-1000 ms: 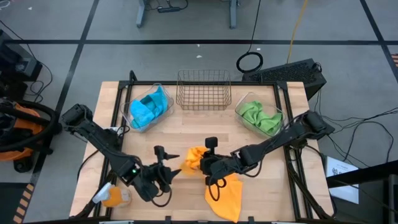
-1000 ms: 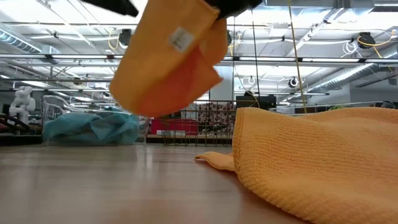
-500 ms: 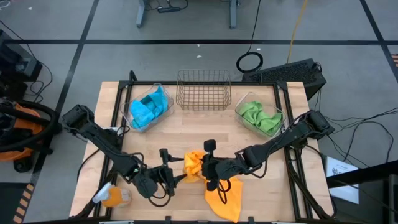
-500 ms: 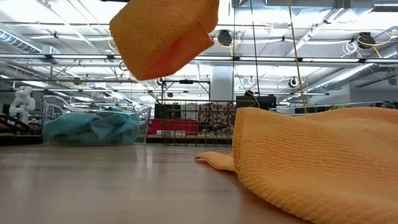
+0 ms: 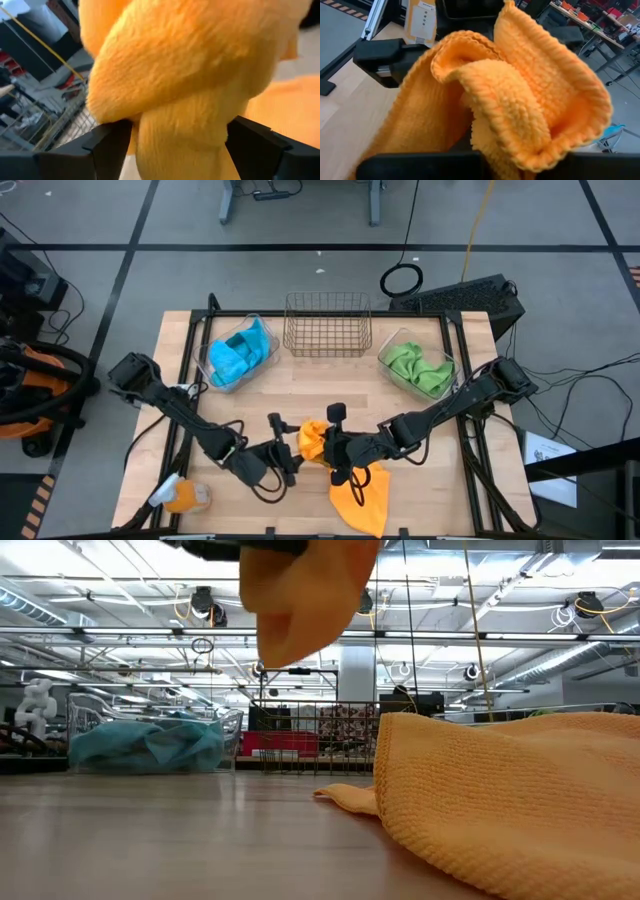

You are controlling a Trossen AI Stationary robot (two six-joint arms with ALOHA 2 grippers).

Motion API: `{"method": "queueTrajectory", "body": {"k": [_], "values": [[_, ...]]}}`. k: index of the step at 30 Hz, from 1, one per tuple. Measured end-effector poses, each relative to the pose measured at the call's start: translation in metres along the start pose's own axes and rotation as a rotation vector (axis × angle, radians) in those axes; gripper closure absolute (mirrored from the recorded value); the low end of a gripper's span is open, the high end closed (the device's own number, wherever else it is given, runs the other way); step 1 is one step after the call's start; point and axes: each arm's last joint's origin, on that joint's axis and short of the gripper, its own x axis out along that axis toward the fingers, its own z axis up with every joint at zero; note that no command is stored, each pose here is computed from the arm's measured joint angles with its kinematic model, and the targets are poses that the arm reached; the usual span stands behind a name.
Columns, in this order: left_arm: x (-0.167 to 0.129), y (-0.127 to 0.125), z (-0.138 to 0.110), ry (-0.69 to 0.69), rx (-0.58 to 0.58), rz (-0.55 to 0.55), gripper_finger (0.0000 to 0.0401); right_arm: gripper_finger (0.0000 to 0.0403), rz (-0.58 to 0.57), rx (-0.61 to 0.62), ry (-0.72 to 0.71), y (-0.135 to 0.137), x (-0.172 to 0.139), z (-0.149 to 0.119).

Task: Sort microfiber towel by color & place in baskets
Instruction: Put the left yellow towel into the wire basket

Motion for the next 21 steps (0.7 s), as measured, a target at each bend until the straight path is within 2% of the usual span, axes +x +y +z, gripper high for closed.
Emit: {"method": "queueTrajectory", "body": {"k": [5, 8, 12, 18, 21], "values": [[-0.0001, 0.0005, 0.0073, -0.053, 0.017, 0.010, 0.0104, 0.0376, 0.001, 0.004, 0.000, 0.0001, -0.0001, 0.0001], [0.0002, 0.0007, 0.0069, -0.050, 0.041, 0.012, 0.0132, 0.0376, 0.004, 0.011, -0.001, 0.0006, -0.0003, 0.0002], [0.0023, 0.0025, 0.0068, -0.047, 0.038, 0.018, 0.0207, 0.0376, 0.001, 0.015, 0.000, 0.0006, -0.0004, 0.0001], [0.0074, 0.0070, 0.0056, -0.035, 0.050, 0.036, 0.0366, 0.0370, -0.050, 0.040, 0.009, -0.0008, -0.0005, -0.0001], [0.0097, 0.0091, 0.0055, -0.031, 0.064, 0.043, 0.0377, 0.0346, -0.060, 0.049, 0.023, -0.0008, -0.0007, -0.0015]]}}
